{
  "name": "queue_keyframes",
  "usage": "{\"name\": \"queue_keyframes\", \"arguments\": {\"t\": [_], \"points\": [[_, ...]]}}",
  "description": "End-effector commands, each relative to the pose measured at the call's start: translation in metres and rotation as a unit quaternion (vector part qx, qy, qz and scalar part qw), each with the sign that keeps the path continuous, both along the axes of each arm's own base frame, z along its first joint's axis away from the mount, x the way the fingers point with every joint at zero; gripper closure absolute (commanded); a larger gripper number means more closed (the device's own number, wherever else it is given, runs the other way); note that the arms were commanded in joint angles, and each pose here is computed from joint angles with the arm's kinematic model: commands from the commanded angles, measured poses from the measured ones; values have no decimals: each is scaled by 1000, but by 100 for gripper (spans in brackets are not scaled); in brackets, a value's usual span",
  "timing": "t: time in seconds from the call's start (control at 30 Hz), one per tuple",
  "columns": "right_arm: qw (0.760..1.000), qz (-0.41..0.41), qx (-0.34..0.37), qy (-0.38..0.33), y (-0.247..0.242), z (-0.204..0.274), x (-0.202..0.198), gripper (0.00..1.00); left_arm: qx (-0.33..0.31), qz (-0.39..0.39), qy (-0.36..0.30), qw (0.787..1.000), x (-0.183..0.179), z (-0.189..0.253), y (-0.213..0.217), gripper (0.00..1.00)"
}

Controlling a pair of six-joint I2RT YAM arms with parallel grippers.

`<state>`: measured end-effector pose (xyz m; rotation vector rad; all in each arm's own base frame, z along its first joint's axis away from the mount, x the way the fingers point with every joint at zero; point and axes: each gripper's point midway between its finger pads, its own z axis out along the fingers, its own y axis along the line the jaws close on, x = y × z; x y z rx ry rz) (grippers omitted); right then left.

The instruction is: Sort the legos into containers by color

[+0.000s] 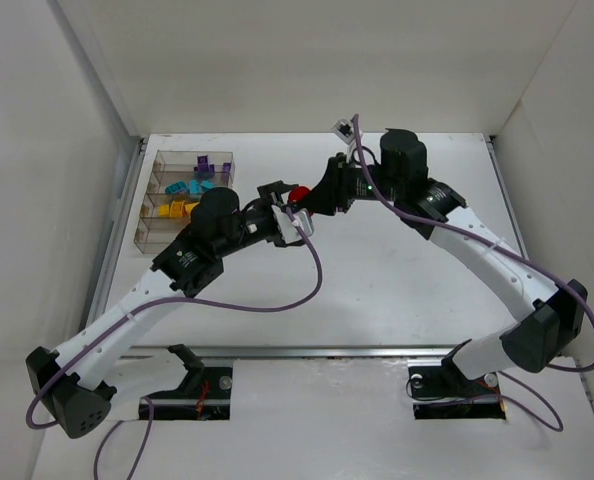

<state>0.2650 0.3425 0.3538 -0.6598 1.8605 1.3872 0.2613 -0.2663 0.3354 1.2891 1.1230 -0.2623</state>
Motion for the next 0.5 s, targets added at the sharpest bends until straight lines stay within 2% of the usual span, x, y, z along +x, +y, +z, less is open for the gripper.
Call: {"name": "queue_keyframes", "arguments": {"t": [0.0, 0.03, 0.07, 0.13, 0.3, 0.33, 0.47], "points": [[1000, 13, 17, -20, 7, 14, -3, 69, -40, -24, -39, 998, -13, 44, -2, 96], [1000, 13, 17, -20, 7, 14, -3, 46, -40, -24, -39, 998, -13, 44, -2, 99], [1000, 13, 17, -20, 7, 14, -3, 34, -37, -19, -36, 998, -11, 40, -1, 100], [1000, 1, 15, -21, 5, 13, -1, 0, -32, -8, -32, 999, -10, 34, 3, 100], [999, -48, 8, -11, -5, 11, 11, 0, -38, 51, 19, 998, -4, 4, 20, 100], [996, -86, -2, -1, -14, 3, 27, 0, -40, 62, 33, 997, -4, -2, 23, 100], [983, -185, 0, 10, -48, 5, 50, 0, -51, 148, 142, 977, 13, -48, 55, 100]]}}
